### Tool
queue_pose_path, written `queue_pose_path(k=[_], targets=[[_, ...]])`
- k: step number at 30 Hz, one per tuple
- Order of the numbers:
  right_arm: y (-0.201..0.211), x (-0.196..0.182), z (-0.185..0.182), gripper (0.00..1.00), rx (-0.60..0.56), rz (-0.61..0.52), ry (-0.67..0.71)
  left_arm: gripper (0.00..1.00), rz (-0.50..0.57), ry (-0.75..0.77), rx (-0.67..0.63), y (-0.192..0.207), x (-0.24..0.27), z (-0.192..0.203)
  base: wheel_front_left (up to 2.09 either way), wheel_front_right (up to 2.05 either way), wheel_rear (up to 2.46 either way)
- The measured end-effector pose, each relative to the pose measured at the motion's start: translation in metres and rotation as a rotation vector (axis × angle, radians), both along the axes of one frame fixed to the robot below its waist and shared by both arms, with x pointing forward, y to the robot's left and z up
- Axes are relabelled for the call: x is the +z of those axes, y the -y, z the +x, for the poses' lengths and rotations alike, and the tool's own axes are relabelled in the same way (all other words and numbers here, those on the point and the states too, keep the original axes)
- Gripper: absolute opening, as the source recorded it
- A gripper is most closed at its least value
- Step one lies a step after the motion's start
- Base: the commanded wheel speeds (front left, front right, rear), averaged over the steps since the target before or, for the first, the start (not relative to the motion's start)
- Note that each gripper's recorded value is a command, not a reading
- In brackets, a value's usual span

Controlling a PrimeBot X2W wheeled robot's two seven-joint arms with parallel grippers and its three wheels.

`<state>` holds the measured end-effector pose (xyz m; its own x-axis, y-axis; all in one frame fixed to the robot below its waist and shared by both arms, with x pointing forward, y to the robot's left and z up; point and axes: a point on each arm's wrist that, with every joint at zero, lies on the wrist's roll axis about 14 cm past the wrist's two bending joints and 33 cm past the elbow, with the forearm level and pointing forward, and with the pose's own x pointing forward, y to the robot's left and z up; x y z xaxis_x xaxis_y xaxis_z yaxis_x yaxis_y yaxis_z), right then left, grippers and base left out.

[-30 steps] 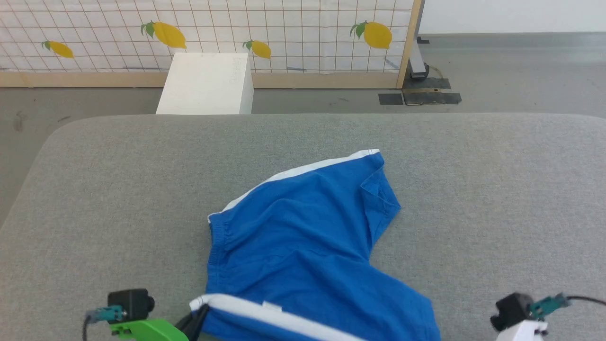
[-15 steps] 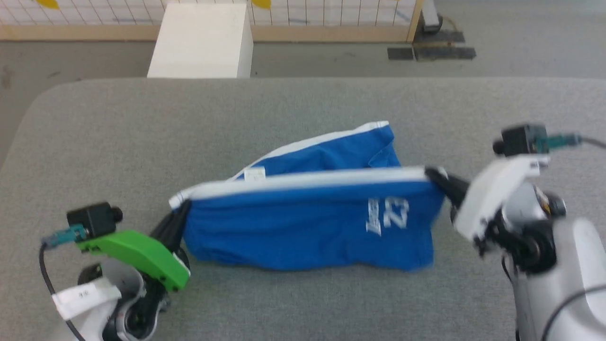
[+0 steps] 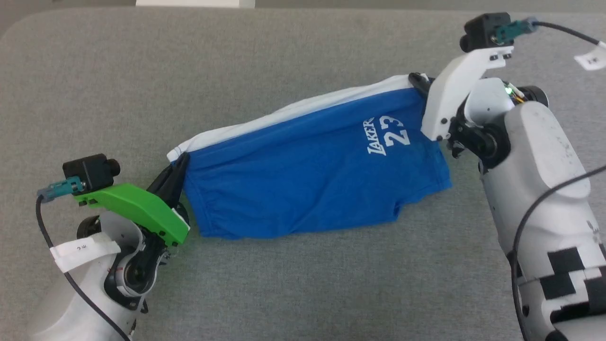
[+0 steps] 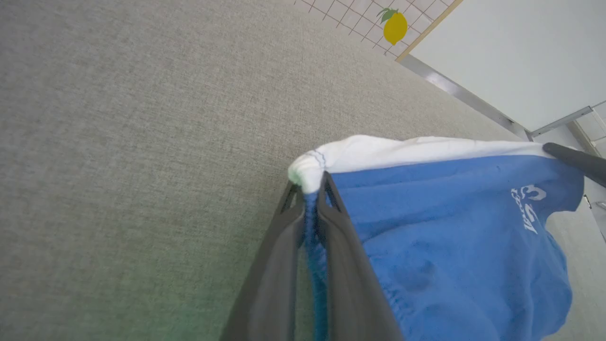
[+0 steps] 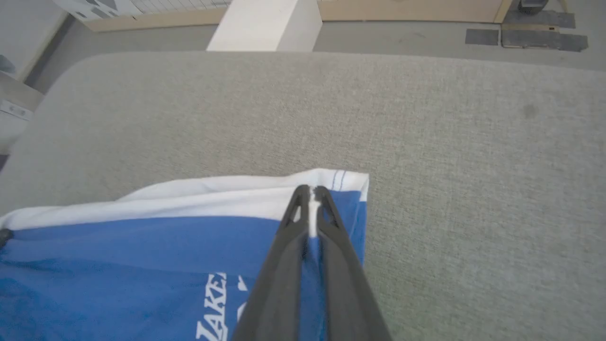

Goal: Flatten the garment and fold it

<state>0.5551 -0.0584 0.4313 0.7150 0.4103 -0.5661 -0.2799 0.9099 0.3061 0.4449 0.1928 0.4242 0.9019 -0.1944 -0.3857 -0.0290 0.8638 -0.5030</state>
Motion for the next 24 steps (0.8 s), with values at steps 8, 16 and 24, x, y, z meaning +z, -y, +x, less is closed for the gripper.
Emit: queue_pose_path(k=[8, 16, 24], targets=[[-0.012, -0.043, 0.018, 0.00, 0.036, -0.080, -0.035, 0.00, 0.008, -0.063, 0.011, -0.009, -0.029, 0.002, 0.00, 0.00, 0.00], [-0.019, -0.039, 0.019, 1.00, 0.042, -0.068, -0.002, 1.00, 0.011, -0.060, 0.009, -0.008, -0.028, 0.001, 0.00, 0.00, 0.00], [-0.017, 0.019, 0.023, 1.00, -0.015, 0.012, 0.195, 1.00, 0.081, 0.108, 0.072, -0.024, 0.023, 0.005, 0.00, 0.00, 0.00]])
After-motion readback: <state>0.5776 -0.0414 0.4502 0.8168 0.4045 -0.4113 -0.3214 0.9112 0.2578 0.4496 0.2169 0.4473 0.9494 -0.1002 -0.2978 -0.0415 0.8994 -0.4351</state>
